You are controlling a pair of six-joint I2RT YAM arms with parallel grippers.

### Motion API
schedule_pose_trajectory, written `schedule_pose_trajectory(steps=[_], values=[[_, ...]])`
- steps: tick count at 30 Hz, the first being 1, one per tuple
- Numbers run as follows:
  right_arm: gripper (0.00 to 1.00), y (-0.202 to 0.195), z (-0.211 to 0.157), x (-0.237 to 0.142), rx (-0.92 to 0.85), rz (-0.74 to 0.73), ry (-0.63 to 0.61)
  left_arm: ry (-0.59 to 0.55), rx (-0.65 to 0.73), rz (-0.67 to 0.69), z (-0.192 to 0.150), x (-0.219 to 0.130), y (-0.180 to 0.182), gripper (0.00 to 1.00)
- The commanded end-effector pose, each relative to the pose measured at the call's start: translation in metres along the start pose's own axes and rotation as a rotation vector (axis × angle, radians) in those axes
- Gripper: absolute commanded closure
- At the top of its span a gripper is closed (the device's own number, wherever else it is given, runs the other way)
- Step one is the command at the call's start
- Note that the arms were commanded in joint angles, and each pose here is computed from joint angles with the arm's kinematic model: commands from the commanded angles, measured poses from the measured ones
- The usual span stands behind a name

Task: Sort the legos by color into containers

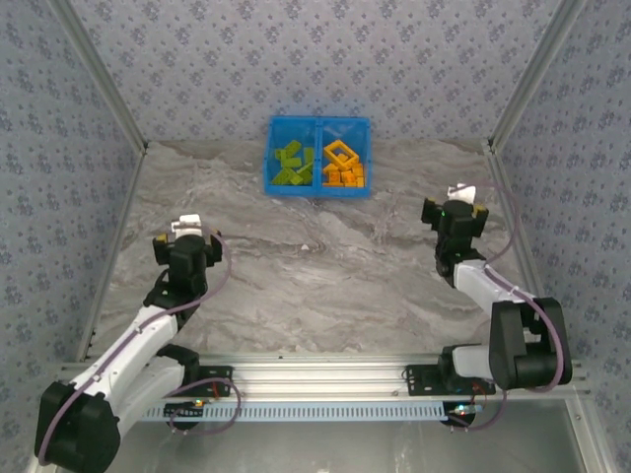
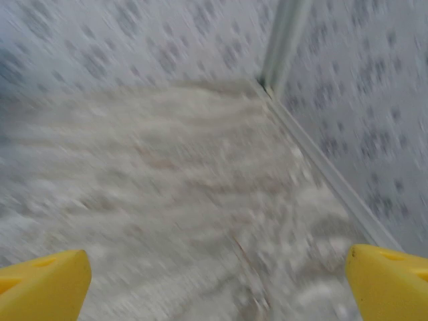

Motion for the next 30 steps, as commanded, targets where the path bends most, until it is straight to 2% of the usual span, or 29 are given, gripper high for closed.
schedule_pose_trajectory(steps=[1, 2, 3, 5, 8, 11, 16, 20, 23, 24, 26, 27, 28, 29, 30], values=[[0.00, 0.005, -0.034, 0.004, -0.025, 0.035, 0.037, -0.023, 0.001, 0.055, 0.000, 0.003, 0.006, 0.00], [0.00, 0.008, -0.034, 0.007, -0.058, 0.056, 0.002, -0.022, 0.000, 0.056, -0.001, 0.005, 0.006, 0.01], [0.00, 0.009, -0.050, 0.013, -0.032, 0.073, 0.044, -0.021, -0.002, 0.058, -0.003, 0.007, 0.007, 0.01], [0.00, 0.003, -0.057, 0.017, 0.005, 0.136, 0.000, -0.007, -0.013, 0.066, -0.008, 0.012, 0.008, 0.01], [0.00, 0.009, -0.056, 0.018, -0.001, 0.224, 0.021, -0.002, -0.028, 0.065, -0.018, 0.017, 0.008, 0.01], [0.00, 0.011, -0.056, 0.019, -0.018, 0.216, 0.029, -0.022, -0.041, 0.043, -0.026, 0.027, 0.008, 0.01], [0.00, 0.014, -0.055, 0.019, -0.022, 0.246, 0.035, -0.001, -0.103, -0.033, -0.028, 0.064, 0.004, 0.01], [0.00, 0.018, -0.055, 0.019, -0.030, 0.292, 0.045, -0.020, -0.090, -0.107, -0.017, 0.096, -0.009, 0.01], [0.00, 0.018, -0.055, 0.019, -0.029, 0.295, 0.044, 0.050, -0.108, -0.117, -0.022, 0.128, -0.009, 0.01], [0.00, 0.018, -0.055, 0.019, -0.029, 0.295, 0.044, 0.067, -0.112, -0.146, -0.022, 0.126, -0.009, 0.01], [0.00, 0.018, -0.055, 0.019, -0.029, 0.294, 0.044, 0.012, -0.112, -0.208, -0.030, 0.118, -0.014, 0.01], [0.00, 0.018, -0.054, 0.019, -0.027, 0.294, 0.043, -0.071, -0.124, -0.200, -0.033, 0.116, -0.013, 0.01], [0.00, 0.018, -0.055, 0.019, -0.028, 0.294, 0.047, -0.103, -0.136, -0.189, -0.037, 0.108, -0.009, 0.01], [0.00, 0.018, -0.055, 0.019, -0.029, 0.295, 0.045, -0.051, -0.142, -0.175, -0.041, 0.107, -0.007, 0.01], [0.00, 0.018, -0.055, 0.019, -0.029, 0.294, 0.045, -0.054, -0.148, -0.167, -0.039, 0.112, -0.007, 0.01]])
Point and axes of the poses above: each hand's point on the last joint's axis, 136 mm out from that joint toward the fingers, its own x axis out along the fingers, its own y axis along the line the jaws close on, z = x × y, the point moved 5 cm from there along -x, back along the fingers, and after that the axes turned 2 degrees about x, right-handed, at the moved point
